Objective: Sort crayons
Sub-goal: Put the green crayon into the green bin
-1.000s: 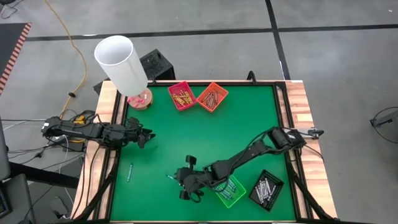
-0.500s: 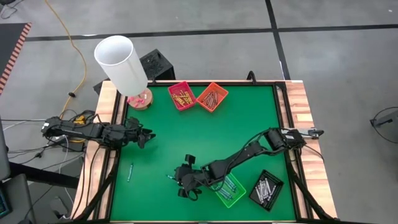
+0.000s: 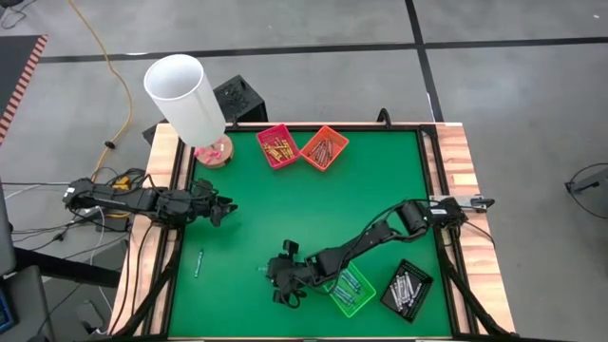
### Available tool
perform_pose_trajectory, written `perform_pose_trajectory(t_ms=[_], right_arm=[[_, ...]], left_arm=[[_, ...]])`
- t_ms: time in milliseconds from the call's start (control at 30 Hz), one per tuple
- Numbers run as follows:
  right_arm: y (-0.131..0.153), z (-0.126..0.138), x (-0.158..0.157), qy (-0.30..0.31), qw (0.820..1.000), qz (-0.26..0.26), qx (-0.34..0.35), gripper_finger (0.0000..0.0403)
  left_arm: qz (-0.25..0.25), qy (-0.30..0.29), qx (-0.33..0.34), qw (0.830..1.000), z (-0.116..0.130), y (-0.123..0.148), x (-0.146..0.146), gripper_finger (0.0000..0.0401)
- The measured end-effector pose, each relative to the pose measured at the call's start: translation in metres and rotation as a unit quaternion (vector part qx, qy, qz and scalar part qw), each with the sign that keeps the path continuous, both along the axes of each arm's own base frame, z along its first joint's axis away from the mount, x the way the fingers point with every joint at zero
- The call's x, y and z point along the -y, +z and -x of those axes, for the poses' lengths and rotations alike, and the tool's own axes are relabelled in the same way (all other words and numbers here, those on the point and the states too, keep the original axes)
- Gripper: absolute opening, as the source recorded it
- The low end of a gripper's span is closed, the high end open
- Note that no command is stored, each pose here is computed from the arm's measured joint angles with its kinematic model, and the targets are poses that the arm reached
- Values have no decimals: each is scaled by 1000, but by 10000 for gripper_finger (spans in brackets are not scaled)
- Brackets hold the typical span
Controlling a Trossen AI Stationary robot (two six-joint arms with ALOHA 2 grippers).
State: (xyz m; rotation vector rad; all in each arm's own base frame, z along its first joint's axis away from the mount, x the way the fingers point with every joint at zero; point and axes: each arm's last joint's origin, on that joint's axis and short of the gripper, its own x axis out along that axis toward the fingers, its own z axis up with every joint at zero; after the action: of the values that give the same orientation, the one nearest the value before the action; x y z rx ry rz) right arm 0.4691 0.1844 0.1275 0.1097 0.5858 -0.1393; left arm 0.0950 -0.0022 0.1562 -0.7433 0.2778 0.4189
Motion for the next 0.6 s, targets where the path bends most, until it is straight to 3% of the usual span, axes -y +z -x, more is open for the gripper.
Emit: perform_pose_trajectory(t_ms=[167,333,600], right_arm=[[-6,-2,0,-12,1000,-29,3,166],[-6,-1,0,-18,1000,-23,0,158],[-9,-1,4,-24,1000,-16,-12,86]], left_arm=[[0,0,-1,1000,0,0,0,215],[0,0,0,1000,0,0,0,215],[0,0,-1,1000,0,0,0,215]])
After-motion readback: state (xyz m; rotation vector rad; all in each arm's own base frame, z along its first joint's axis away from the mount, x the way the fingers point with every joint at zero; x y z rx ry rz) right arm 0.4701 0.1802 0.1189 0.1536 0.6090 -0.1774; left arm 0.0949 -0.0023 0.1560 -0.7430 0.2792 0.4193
